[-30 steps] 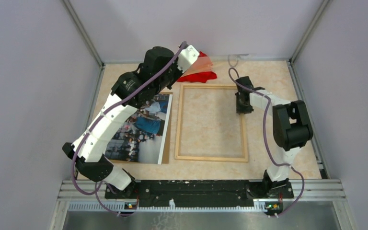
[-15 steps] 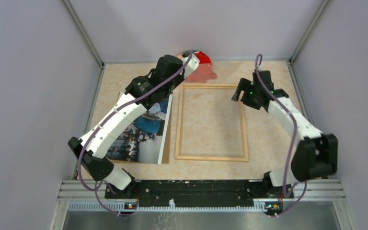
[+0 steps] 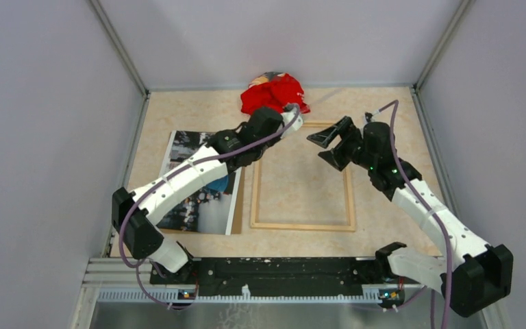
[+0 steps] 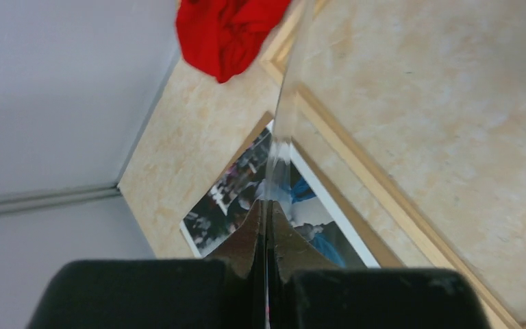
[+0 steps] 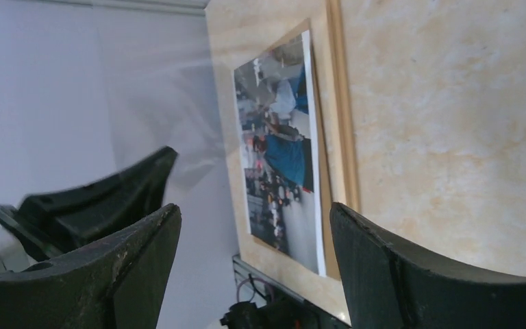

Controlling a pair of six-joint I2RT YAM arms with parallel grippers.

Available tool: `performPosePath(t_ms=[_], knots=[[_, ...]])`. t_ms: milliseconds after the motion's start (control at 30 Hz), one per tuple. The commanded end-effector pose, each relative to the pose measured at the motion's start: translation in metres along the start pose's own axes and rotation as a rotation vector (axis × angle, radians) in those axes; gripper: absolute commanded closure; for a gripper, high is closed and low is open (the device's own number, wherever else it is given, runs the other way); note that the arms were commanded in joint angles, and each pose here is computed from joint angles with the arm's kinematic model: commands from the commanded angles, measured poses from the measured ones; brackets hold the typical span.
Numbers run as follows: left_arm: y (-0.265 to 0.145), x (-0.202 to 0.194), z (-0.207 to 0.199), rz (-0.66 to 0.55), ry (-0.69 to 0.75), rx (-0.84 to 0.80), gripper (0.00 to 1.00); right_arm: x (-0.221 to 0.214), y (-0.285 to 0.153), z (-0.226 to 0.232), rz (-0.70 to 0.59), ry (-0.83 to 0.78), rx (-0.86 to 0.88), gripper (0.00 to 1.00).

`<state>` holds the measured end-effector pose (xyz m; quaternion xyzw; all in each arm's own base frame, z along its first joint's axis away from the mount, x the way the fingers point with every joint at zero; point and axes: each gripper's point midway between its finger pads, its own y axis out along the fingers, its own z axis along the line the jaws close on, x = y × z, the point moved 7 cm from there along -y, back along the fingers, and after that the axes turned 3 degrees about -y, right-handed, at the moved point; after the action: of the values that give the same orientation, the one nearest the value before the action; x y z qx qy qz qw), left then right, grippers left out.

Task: Put the photo into the frame
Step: Adjust the photo frame item.

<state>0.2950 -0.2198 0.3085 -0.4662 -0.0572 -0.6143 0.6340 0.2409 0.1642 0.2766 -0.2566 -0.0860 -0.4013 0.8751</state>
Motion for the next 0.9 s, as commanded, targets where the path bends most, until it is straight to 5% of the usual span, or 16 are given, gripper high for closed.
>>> performPosePath(t_ms=[0, 433, 867], knots=[[-0.011, 0.005, -0.032, -0.045, 0.034, -0.129, 1.00, 0.006, 0.007, 0.039, -0.045, 0.088, 0.122, 0.21], [-0.016, -0.024, -0.077, 0.024, 0.099, -0.357, 1.00, -0.002, 0.011, 0.029, -0.065, 0.140, 0.122, 0.23], [-0.011, -0.017, -0.085, 0.003, 0.080, -0.352, 1.00, -0.022, 0.012, -0.006, -0.072, 0.145, -0.081, 0.44]])
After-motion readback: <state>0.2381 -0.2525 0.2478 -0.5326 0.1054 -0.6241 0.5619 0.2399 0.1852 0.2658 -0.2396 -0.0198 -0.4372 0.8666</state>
